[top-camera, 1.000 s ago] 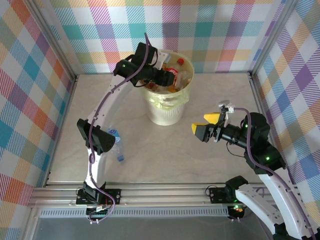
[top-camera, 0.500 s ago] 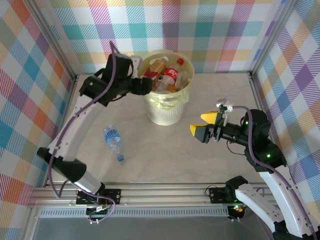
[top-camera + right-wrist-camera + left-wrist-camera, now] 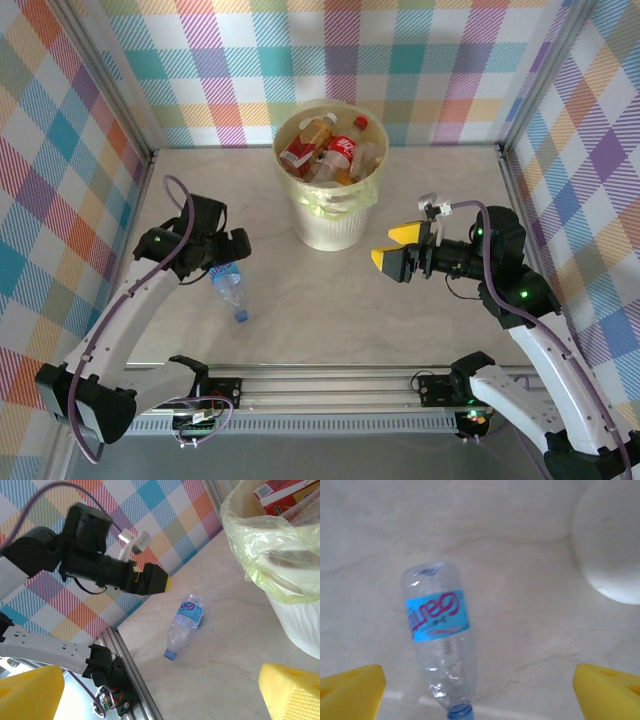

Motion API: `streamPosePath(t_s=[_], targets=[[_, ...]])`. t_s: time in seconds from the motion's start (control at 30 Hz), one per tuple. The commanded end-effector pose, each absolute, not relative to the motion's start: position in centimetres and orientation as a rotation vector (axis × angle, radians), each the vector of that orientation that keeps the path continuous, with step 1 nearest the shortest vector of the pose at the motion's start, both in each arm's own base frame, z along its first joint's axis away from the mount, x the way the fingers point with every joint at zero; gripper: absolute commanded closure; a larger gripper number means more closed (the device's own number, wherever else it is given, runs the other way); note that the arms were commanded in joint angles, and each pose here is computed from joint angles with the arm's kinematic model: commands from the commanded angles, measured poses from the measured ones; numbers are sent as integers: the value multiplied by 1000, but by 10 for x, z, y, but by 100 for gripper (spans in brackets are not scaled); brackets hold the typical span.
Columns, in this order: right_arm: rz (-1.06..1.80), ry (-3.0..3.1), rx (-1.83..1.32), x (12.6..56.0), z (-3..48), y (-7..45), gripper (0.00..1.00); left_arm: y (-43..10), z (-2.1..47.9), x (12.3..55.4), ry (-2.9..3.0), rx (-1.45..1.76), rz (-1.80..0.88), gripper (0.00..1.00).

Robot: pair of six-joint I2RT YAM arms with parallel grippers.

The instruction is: Put the plastic bottles in the bin

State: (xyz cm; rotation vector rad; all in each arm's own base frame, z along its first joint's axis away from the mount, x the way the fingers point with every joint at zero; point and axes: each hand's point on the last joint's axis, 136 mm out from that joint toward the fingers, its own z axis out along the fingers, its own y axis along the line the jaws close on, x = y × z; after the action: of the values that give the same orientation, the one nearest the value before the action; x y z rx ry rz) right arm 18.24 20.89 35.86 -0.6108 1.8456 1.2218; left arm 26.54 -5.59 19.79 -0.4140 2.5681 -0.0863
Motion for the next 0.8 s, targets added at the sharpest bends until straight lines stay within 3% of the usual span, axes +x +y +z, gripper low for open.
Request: streamPosePath(t_s=[0.0, 0.33, 0.77], targets=[[1254, 1799, -640, 177, 368, 212, 0, -31, 171, 256, 2575, -614, 27, 2], [1251, 1816, -633, 174, 358, 210, 0, -25, 94, 261, 2701, -730, 18, 3], [1277, 1806, -662, 171, 355, 213, 0, -32, 66, 281, 2711, -710, -42, 8]])
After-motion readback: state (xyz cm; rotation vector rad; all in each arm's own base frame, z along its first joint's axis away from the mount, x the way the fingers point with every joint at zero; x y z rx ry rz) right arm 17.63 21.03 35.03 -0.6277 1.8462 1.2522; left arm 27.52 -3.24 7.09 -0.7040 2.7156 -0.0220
